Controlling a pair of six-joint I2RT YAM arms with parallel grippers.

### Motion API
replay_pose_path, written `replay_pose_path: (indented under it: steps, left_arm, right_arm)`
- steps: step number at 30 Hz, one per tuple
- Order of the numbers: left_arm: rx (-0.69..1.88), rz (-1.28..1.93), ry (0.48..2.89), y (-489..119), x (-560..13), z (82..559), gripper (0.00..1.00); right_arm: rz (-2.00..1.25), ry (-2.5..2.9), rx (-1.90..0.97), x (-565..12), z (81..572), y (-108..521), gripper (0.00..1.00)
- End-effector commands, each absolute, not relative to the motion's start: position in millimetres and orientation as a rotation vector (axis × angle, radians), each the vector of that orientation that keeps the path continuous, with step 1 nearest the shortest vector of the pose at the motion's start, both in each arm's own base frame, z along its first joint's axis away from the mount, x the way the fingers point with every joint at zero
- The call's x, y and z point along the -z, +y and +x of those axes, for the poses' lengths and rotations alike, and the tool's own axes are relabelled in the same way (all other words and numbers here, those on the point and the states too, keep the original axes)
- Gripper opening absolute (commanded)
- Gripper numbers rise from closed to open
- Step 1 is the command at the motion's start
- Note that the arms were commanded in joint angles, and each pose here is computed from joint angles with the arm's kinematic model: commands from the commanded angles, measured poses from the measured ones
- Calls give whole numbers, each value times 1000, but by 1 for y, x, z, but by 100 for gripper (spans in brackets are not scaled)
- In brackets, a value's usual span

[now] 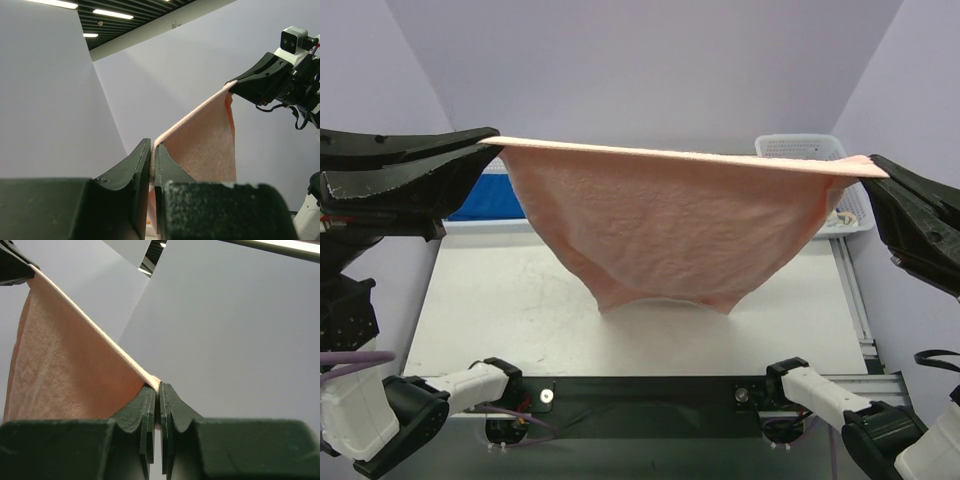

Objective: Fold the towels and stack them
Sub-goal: Flatten out the crumpled towel

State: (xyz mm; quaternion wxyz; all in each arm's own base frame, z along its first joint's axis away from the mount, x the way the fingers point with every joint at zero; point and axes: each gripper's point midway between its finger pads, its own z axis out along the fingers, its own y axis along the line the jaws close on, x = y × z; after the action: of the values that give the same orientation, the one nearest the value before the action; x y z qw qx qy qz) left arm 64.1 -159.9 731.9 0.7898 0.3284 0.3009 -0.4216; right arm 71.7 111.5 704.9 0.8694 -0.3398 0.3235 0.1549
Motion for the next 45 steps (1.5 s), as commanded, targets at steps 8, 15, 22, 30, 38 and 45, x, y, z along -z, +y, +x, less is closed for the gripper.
replay_pose_path:
  steps: [8,15,22,30,38,45]
  left_arm:
    - [757,444,387,-104,-800,35,0]
    - [678,334,608,-129,-776,157,0]
    - [496,248,992,-170,-672,351,0]
    - [377,154,1360,-178,-489,528,0]
    - [371,62,1569,-168,-366,613,0]
    - [432,4,1625,-158,-319,639,0]
  right_arm:
    - [-396,530,-172,-770,55,58,0]
    - [-330,686,-144,-761,160,68,0]
    - [-312,1046,-31,-664,340,82,0]
    - [-281,1372,53,-511,505,73,0]
    - [-341,1503,116,-405,593,76,0]
    - [-388,1592,99,-339,624,85,0]
